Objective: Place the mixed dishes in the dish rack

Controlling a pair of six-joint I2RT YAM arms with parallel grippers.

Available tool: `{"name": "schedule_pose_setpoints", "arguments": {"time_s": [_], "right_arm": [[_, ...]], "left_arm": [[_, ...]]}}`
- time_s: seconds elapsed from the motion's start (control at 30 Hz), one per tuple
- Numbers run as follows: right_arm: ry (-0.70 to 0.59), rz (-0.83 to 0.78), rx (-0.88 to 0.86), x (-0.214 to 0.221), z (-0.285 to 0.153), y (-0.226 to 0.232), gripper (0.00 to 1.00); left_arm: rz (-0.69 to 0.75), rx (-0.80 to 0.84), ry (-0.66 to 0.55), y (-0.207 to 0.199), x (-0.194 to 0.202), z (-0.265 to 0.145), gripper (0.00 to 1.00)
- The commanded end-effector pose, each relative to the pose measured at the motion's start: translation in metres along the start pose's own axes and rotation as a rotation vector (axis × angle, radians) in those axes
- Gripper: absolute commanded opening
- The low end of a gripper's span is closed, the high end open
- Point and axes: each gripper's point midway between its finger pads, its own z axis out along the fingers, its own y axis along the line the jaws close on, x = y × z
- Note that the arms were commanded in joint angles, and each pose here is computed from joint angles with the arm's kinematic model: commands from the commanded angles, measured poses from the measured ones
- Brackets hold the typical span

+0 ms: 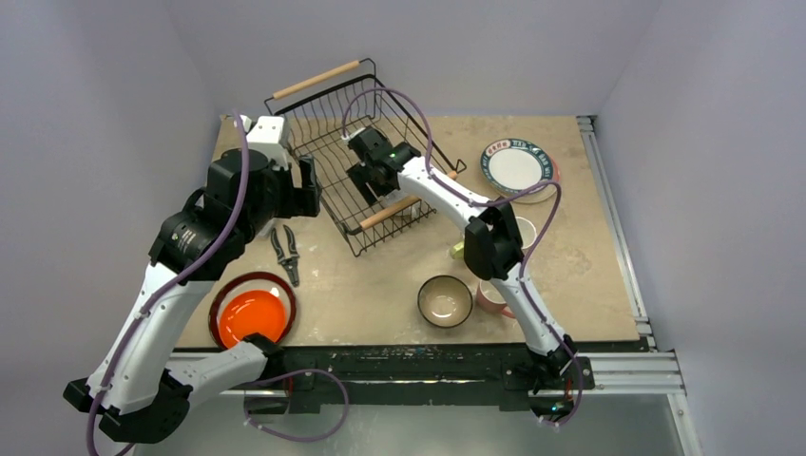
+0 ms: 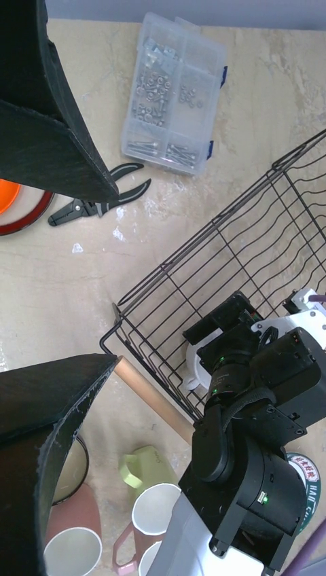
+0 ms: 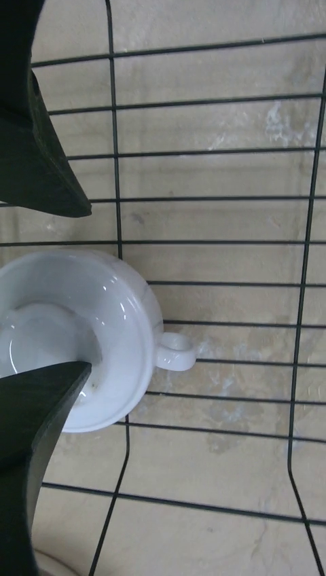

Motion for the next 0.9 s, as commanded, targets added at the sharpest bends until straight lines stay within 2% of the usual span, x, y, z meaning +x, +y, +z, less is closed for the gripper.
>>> {"name": "schedule_pose_setpoints", "arguments": {"time_s": [0.0,0.13,0.4,0.63,0.73,0.87], "right_arm": [[0.006,0.001,0.192,0.003,-0.010,-0.041,0.75],[0.043,-0.036,0.302,0.019,-0.017,-0.061,0.72],[0.019,-0.030,0.311,0.015,-0.029,-0.067,0.71],[0.014,0.011,0.283,0.005,-0.047,-0.065,0.74],[-0.044,0.041,0.243,-0.011,-0.065,-0.061,0.78],[-0.178,0.135,0.136,-0.053,-0.111,-0.053,0.86]], "left_arm": [[-0.021,-0.005,-0.020,0.003,-0.005,-0.004,0.80],[-0.023,-0.009,-0.017,0.003,-0.004,-0.002,0.80],[-0.025,0.006,-0.008,0.000,-0.003,0.001,0.80],[-0.015,-0.006,-0.014,0.003,-0.005,-0.003,0.80],[-0.020,-0.014,-0.010,0.005,-0.004,-0.003,0.81],[-0.079,-0.013,0.017,0.003,0.003,-0.005,0.81]]}}
